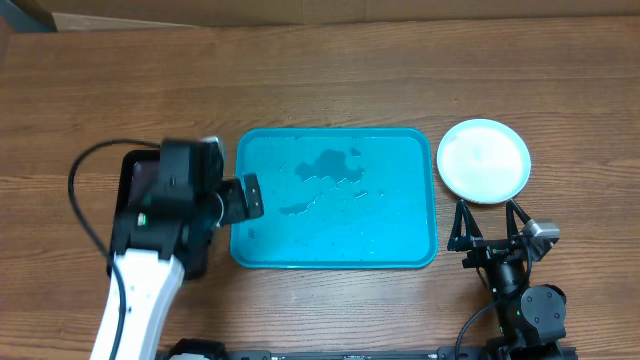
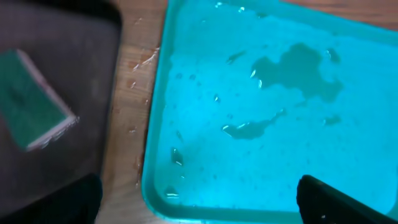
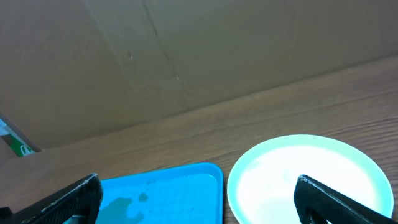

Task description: Clean dirty plates on tray and stack at the side

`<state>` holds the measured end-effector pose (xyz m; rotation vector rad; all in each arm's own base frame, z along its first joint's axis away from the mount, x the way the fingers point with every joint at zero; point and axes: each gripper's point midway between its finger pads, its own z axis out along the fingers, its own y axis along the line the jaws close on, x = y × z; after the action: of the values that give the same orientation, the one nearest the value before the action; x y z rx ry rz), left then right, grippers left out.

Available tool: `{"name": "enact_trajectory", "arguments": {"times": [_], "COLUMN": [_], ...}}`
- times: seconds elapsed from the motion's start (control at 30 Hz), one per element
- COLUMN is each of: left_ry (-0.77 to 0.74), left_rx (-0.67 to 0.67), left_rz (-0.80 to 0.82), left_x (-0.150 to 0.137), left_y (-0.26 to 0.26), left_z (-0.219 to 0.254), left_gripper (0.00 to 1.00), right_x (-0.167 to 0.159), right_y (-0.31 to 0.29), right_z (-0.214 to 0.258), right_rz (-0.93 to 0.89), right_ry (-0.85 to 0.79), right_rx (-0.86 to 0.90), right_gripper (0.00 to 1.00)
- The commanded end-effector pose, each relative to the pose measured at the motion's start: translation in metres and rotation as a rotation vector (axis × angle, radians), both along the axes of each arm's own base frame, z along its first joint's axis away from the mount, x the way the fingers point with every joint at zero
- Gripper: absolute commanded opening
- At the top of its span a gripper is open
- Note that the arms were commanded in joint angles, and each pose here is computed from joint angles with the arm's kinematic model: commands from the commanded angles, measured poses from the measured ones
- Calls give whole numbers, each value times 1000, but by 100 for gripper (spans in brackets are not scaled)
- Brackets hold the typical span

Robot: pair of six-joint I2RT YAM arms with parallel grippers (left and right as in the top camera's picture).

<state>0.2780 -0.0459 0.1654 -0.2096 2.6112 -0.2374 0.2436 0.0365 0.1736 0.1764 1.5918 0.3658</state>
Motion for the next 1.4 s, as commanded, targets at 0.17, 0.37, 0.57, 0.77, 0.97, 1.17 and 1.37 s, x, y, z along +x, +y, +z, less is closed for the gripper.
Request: {"name": "enact_trajectory", "arguments": {"times": [0.17,0.37,0.57,0.77,0.97,1.17,1.37], "left_ry": [-278,-396,-494,-515,-548,-616,-720], "left_rx": [-35,-34,-38,-38,-38,-37,-50], "left_rz": [-223,-221,-223,-222,-222,-217,-221], "left_x": [-19,-31,-36,-36,-37,-41,-42], "left_y": [-22,-19,-19,-19,-19,-17,-18], "left_z": [-18,-47,-63,-61,-53,-55,-56], "left_gripper": [99,100,99,100,99,100,99], "right_x": [0,0,0,0,0,0,0], "right_y": [1,1,1,1,1,1,1], "right_z": [-2,-2,-2,-2,-2,-2,-2], "right_rz": [5,5,5,5,5,5,5], "right_ry": [-3,-3,-3,-3,-3,-3,-3], "right_rx": [-8,-8,-8,-8,-8,-8,-8], "right_gripper": [100,100,100,100,100,100,100]}}
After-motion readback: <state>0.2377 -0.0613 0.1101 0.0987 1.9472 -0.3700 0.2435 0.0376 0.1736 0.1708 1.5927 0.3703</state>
